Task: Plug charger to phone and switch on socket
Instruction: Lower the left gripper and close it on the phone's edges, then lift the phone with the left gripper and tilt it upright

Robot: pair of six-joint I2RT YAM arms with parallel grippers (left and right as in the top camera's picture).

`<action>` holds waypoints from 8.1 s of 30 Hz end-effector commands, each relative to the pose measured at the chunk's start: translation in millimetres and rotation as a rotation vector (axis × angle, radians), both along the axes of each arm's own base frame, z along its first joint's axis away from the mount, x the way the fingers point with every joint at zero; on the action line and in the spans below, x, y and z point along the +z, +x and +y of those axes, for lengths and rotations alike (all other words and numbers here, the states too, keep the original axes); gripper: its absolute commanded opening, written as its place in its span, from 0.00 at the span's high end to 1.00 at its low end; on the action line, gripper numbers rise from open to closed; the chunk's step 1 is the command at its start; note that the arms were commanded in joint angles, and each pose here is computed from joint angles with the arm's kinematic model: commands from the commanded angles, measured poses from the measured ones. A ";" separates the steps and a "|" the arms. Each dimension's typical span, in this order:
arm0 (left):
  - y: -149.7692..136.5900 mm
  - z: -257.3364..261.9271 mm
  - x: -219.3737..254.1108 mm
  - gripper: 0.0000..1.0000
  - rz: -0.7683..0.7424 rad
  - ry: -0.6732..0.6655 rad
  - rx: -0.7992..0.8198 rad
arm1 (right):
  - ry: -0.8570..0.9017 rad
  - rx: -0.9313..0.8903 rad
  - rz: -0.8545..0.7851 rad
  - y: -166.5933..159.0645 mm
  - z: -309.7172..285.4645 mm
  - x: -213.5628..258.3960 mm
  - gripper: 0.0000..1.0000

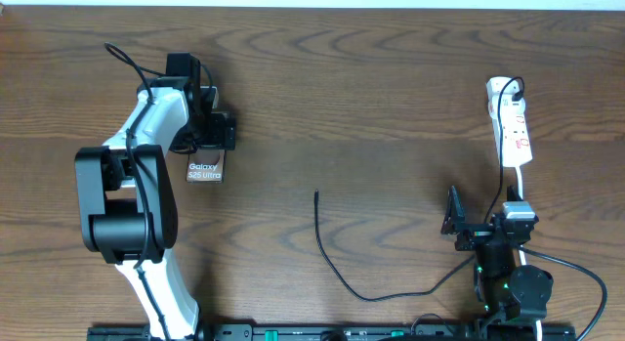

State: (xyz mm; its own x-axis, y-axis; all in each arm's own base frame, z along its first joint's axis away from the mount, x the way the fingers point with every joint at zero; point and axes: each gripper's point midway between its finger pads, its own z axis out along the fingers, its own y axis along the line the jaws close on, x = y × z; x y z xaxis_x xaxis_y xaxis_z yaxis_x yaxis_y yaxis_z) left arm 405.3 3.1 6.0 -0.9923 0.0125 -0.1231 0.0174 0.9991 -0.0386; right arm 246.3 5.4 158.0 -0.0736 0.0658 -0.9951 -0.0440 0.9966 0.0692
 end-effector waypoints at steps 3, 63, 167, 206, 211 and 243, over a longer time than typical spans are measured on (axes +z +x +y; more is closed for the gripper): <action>-8.1 1.6 -21.6 0.02 0.055 0.004 -0.004 | -0.013 0.000 -0.001 -0.3 0.4 -0.2 0.01; -7.7 10.8 -21.7 0.20 0.054 0.057 0.002 | -0.013 0.000 -0.001 -0.3 0.4 -0.2 0.01; 20.3 10.1 92.6 0.93 -0.239 0.051 0.028 | -0.013 0.001 -0.001 -0.3 0.5 -0.2 0.01; -11.3 -47.0 270.7 0.93 0.011 -1.255 0.759 | -0.013 0.000 -0.001 -0.3 0.4 -0.2 0.01; -12.4 -30.6 279.9 0.92 0.114 -1.348 0.914 | -0.013 0.001 -0.001 -0.3 0.5 -0.2 0.01; -16.2 -18.9 289.3 0.93 0.223 -1.433 1.025 | -0.013 0.001 -0.001 -0.3 0.5 -0.2 0.01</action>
